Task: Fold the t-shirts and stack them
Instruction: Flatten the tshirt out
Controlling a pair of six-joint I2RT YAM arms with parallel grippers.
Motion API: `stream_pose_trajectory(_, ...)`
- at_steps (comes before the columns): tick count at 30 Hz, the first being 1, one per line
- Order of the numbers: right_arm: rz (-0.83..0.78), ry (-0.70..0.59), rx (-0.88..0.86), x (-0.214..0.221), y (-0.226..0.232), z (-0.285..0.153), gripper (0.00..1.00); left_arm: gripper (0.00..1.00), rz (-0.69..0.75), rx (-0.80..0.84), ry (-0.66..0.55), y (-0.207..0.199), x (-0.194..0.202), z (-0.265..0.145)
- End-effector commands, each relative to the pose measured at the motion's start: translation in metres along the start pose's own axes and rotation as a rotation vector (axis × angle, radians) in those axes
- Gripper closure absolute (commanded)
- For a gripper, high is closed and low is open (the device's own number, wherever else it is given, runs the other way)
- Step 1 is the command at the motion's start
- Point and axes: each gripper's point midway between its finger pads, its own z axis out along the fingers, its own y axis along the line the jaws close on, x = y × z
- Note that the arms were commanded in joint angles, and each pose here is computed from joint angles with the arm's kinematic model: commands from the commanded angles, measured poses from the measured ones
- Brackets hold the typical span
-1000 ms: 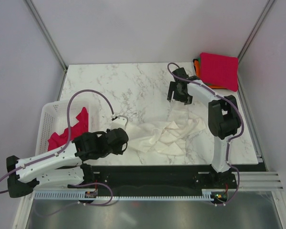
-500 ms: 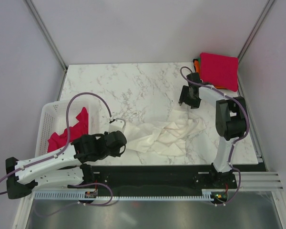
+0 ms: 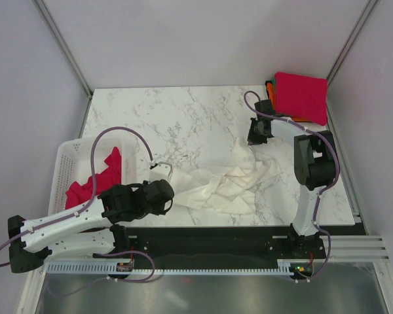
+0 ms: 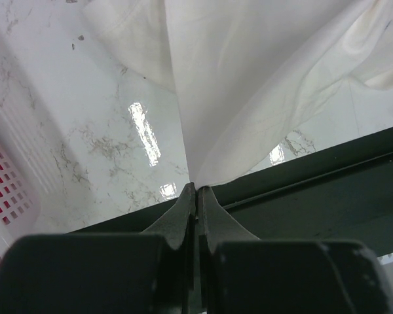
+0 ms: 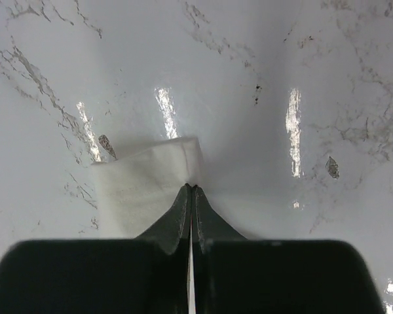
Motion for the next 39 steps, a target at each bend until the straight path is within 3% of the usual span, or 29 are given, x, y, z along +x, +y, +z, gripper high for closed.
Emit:
stream_pose_trajectory(1, -0.009, -0.063, -0.061, -0.018, 0.013, -0.016, 1.0, 0.98, -0.049, -0.012, -0.042, 0.001, -0.011, -0.003)
stream_pose_trajectory(5, -0.002, -0.186, -0.124, -0.059, 0.032, -0.073, 1.0, 0.98, -0.052, 0.006, -0.098, 0.002, -0.038, -0.031)
stream_pose_trajectory(10, 0.002, -0.399, -0.183, -0.116, 0.054, -0.187, 1.0, 0.98, -0.078, 0.016, -0.258, 0.009, -0.097, -0.083)
stream_pose_trajectory(20, 0.071, -0.668, -0.252, -0.139, 0.033, -0.359, 1.0, 0.98, -0.132, 0.006, -0.486, 0.038, -0.177, -0.177)
stream_pose_trajectory(27, 0.091, -0.918, -0.319, -0.115, 0.018, -0.495, 1.0, 0.98, -0.218, 0.1, -0.719, 0.062, -0.234, -0.268)
stream_pose_trajectory(32, 0.037, -1.114, -0.375, -0.077, 0.01, -0.582, 1.0, 0.98, -0.098, 0.202, -0.856, 0.063, -0.263, -0.323)
stream_pose_trajectory(39, 0.058, -1.423, -0.39, -0.009, -0.023, -0.691, 1.0, 0.98, 0.02, 0.549, -1.121, 0.051, -0.271, -0.415)
